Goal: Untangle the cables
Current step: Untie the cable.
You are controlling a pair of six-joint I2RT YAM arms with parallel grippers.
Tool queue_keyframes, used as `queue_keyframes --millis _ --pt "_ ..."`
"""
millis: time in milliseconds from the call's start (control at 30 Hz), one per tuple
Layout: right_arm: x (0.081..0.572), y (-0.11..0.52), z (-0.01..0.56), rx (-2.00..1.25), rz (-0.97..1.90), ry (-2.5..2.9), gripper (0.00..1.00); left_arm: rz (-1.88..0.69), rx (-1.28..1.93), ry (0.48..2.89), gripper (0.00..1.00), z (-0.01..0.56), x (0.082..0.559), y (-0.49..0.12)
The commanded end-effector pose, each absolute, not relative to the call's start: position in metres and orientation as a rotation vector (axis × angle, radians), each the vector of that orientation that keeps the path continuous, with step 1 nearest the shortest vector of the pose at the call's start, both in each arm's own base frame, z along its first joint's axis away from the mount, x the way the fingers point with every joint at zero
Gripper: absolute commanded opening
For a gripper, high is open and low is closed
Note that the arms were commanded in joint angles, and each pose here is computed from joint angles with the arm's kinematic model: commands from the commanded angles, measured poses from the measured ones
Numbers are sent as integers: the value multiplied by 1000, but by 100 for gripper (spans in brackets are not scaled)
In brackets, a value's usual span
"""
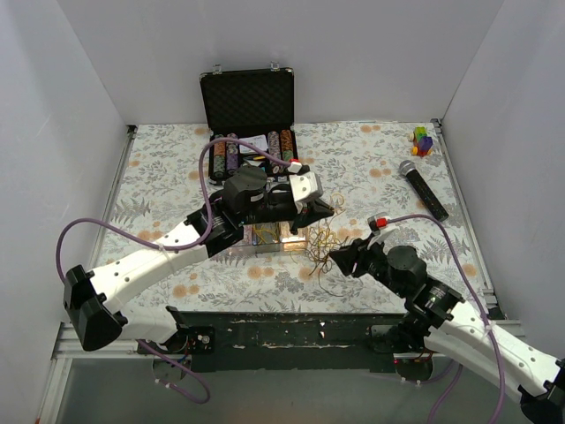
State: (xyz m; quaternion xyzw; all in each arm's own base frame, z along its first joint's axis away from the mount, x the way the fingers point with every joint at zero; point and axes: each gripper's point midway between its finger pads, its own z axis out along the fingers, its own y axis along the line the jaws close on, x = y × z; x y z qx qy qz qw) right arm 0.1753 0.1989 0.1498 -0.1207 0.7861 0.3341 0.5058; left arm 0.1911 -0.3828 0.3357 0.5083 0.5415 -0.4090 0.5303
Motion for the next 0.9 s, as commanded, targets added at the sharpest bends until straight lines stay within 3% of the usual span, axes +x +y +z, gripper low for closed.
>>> queue_keyframes --millis 0,133,667,767,867 --pt "173 214 188 -367 876 1800 53 -940 1168 1210 0 366 197 -383" --pt "174 220 202 -379 907 1740 57 -941 1169 1209 0 366 197 -383" --pt "173 244 214 -433 1002 1673 58 -1007 1179 1216 0 369 192 -392" --pt "178 246 207 -430 972 1709 49 -1034 1177 1209 0 373 190 -394" --pt "186 236 191 -398 882 1784 31 -1041 1171 1188 0 383 187 -393"
